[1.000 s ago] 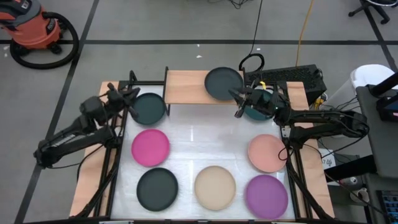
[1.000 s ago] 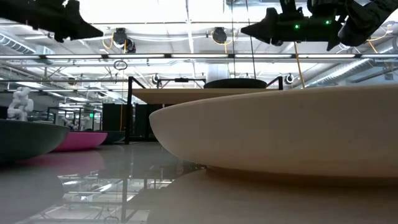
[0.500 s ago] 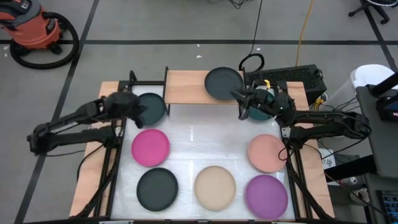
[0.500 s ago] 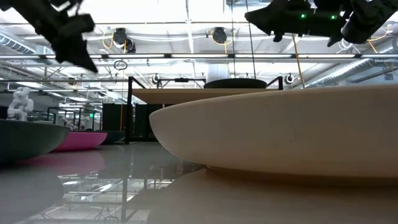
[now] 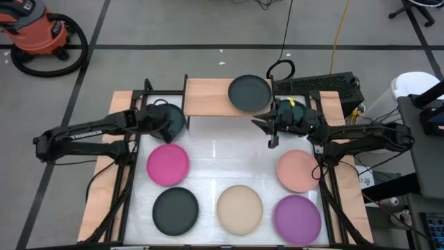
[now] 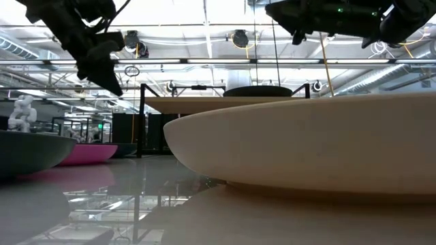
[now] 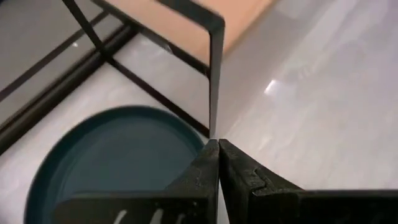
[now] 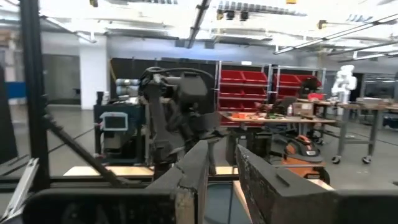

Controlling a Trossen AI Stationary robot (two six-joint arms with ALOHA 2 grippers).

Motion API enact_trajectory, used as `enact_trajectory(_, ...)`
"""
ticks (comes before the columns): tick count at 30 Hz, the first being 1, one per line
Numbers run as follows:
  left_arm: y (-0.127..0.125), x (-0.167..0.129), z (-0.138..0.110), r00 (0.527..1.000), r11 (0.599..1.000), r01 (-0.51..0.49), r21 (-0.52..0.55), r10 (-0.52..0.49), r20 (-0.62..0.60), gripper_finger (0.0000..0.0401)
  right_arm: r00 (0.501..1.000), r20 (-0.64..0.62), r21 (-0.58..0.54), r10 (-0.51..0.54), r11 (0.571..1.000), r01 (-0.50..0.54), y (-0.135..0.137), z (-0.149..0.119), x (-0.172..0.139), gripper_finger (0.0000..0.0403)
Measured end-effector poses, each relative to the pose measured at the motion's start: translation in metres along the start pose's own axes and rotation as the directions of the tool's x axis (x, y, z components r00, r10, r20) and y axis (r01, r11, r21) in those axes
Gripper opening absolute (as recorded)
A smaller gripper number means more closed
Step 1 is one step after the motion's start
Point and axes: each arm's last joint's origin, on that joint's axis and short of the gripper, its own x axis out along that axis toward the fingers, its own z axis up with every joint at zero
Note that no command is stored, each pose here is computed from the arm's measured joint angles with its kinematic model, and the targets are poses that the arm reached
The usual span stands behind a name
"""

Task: Place and stack plates onto a shelf
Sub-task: Stack the left green plate on the black plate on the shelf

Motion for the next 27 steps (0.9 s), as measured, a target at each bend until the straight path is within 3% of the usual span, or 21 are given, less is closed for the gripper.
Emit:
enact_trajectory(6,-0.002,0.012,-0.005,0.994,1.000,-0.014,0.007,0.015,-0.106,0.0040,0.998,-0.030,-0.036,0.064,0.997,-0.065,0.014,-0.003,0.001,0.0070)
enact_trajectory(17,-0.010,0.050,-0.014,0.948,1.000,-0.015,0.019,0.020,-0.316,0.0177,0.999,-0.040,-0.180,0.014,0.983,-0.021,0.024,-0.003,0.002,0.0070)
enact_trajectory(27,-0.013,0.072,-0.022,0.906,0.999,-0.046,0.021,0.051,-0.421,0.0195,0.999,-0.037,-0.242,0.013,0.970,-0.022,0.024,-0.003,0.002,0.0070)
